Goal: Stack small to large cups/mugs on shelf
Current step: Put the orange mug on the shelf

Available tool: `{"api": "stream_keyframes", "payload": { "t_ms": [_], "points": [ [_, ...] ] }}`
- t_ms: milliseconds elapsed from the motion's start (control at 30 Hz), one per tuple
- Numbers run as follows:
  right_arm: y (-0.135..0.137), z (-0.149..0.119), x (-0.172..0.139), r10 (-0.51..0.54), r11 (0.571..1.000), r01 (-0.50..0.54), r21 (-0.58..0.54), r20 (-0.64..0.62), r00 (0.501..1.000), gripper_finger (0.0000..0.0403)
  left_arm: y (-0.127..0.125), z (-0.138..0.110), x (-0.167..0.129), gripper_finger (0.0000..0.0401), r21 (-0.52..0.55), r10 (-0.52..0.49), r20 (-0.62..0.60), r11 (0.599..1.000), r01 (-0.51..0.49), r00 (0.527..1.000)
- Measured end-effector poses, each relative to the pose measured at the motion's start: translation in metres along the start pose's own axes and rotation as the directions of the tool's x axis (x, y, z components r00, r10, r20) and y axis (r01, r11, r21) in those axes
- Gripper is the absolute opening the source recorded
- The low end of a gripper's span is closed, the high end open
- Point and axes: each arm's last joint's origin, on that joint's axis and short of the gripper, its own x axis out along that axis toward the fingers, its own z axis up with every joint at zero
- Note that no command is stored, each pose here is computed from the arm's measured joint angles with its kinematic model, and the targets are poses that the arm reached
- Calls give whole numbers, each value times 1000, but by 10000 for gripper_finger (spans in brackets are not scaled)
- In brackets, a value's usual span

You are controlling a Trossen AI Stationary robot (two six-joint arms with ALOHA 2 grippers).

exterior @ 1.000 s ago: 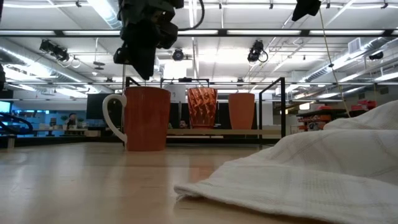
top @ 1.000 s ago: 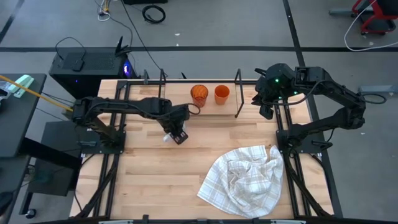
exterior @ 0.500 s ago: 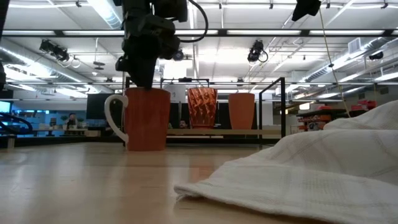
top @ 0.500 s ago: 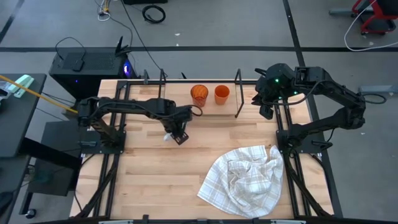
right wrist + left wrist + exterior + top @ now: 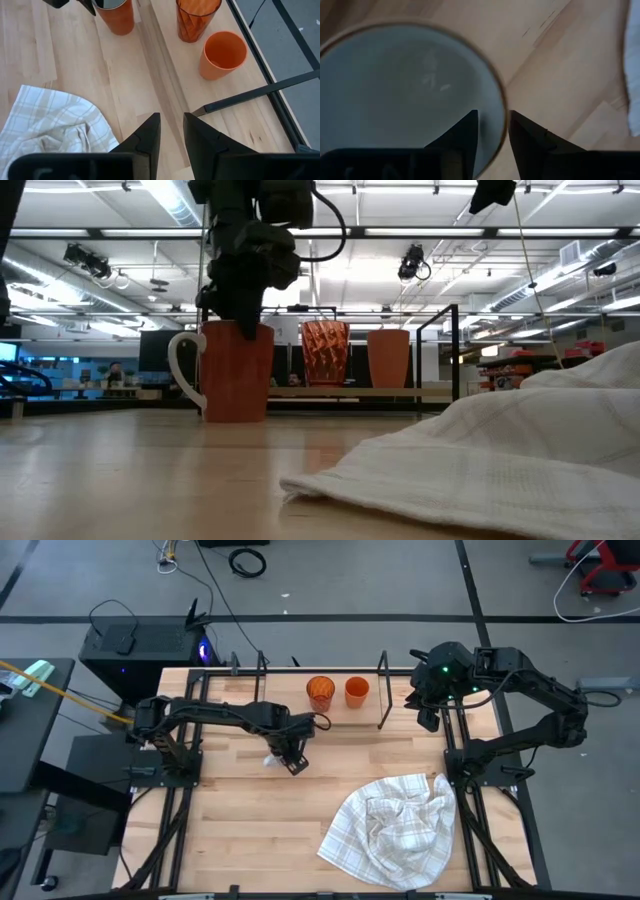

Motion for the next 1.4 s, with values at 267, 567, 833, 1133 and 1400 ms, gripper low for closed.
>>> {"api": "stream_keyframes", "payload": {
  "t_ms": [267, 567, 833, 1133, 1400],
  "points": [
    [0, 0, 0, 0, 1000, 0, 7, 0, 1000, 91, -1, 2, 0, 107, -5, -12, 21, 1000, 13, 1000],
    [0, 0, 0, 0, 1000, 0, 20, 0, 1000, 91, 0, 5, 0, 62, -60, -22, 38, 998, 24, 999],
    [0, 0, 0, 0, 1000, 0, 27, 0, 1000, 91, 3, 7, -6, 35, -104, -3, 51, 995, 8, 999],
    [0, 0, 0, 0, 1000, 0, 27, 0, 1000, 91, -8, 26, -84, 22, -195, 29, 116, 981, -6, 993],
    [0, 0, 0, 0, 1000, 0, 26, 1, 1000, 91, 10, 46, -151, 22, -367, 135, 189, 929, -58, 973]
  ]
}}
